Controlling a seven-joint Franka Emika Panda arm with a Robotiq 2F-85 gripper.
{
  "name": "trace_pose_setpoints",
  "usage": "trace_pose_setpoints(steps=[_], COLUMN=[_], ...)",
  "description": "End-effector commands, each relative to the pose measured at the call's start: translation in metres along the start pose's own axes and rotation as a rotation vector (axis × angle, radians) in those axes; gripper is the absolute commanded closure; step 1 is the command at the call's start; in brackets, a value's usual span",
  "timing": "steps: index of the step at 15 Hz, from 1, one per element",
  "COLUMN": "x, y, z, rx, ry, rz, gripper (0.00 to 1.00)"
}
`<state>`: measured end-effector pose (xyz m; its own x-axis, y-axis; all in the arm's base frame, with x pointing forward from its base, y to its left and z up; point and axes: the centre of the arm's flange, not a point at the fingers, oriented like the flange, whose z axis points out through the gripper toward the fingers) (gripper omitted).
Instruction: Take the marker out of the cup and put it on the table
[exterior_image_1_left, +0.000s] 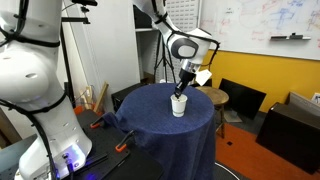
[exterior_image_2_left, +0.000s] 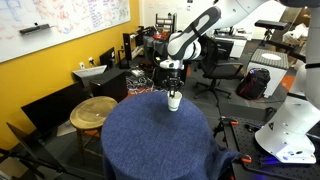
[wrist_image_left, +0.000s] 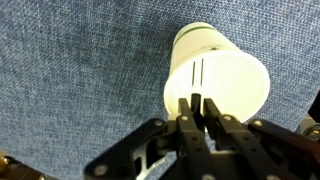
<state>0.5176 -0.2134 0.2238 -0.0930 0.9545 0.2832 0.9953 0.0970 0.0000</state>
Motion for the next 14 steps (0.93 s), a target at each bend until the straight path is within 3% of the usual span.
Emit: trace_pose_setpoints(steps=[1,14], x=[0.013,0.056], y=[-0.014,-0.047], z=[-0.019,-0.070], rx=[-0.033,-0.100], ry=[0.019,-0.022], rz=[-0.004,-0.027], gripper=[0.95,0.95])
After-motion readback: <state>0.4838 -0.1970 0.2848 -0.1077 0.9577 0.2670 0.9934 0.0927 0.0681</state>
